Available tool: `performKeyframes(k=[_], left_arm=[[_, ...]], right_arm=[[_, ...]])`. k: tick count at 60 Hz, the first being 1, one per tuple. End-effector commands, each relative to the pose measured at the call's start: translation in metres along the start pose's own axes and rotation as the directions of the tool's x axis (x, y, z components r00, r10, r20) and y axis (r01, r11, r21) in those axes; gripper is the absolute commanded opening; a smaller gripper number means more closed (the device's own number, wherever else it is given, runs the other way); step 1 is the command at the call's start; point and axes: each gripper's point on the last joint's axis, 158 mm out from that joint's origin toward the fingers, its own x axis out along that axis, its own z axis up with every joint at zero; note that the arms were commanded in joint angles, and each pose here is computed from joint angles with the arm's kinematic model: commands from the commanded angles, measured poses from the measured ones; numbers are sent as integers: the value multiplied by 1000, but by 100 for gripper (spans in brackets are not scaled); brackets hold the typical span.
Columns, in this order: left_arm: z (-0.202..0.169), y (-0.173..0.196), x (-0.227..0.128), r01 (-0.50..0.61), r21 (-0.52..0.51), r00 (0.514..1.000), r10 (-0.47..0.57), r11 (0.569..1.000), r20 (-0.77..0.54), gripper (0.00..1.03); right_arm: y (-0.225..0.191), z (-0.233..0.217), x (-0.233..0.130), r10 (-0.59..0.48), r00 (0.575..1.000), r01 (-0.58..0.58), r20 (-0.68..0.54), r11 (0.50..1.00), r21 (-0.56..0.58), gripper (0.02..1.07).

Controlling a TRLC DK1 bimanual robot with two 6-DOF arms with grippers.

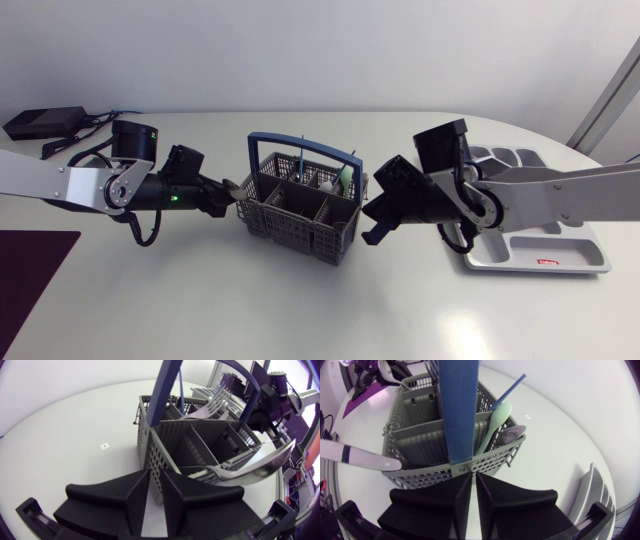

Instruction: Unload the cutlery basket into the drawer organizer.

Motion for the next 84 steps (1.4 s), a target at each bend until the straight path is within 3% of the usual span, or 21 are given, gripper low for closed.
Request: performKeyframes(k=[1,16,26,29,37,39,47,54,70,84], left_arm=[[-7,-26,0,57,49,998,-56,997,-17,20],[-17,-52,-5,97,82,995,-94,992,-46,20],[-19,-49,-10,69,102,997,-64,992,-50,21],[-19,-43,-13,43,114,998,-38,993,-49,28],[-17,-34,-22,-11,149,999,17,989,-40,33],[-15,-32,-27,-30,168,999,36,985,-32,38],[5,-29,-54,-125,257,992,120,958,33,53],[33,-33,-84,-201,331,979,178,922,98,62],[81,-93,-103,-177,480,982,122,859,144,66],[77,-159,-58,-55,618,998,30,785,50,69]], right_arm=[[-11,17,7,-2,999,2,33,1000,-5,16],[-37,27,22,-15,999,14,40,1000,18,16],[-38,22,23,-13,999,12,31,1000,14,16],[-40,18,22,-17,1000,16,26,1000,15,17],[-48,12,12,-37,999,37,27,999,19,18],[-50,10,9,-44,999,43,28,999,19,22],[-60,5,-13,-82,996,81,46,997,21,55],[-60,-1,-31,-101,993,101,57,995,10,71],[-46,-17,-62,-93,993,93,65,996,4,79],[-39,-25,-84,-66,995,64,78,998,25,79]])
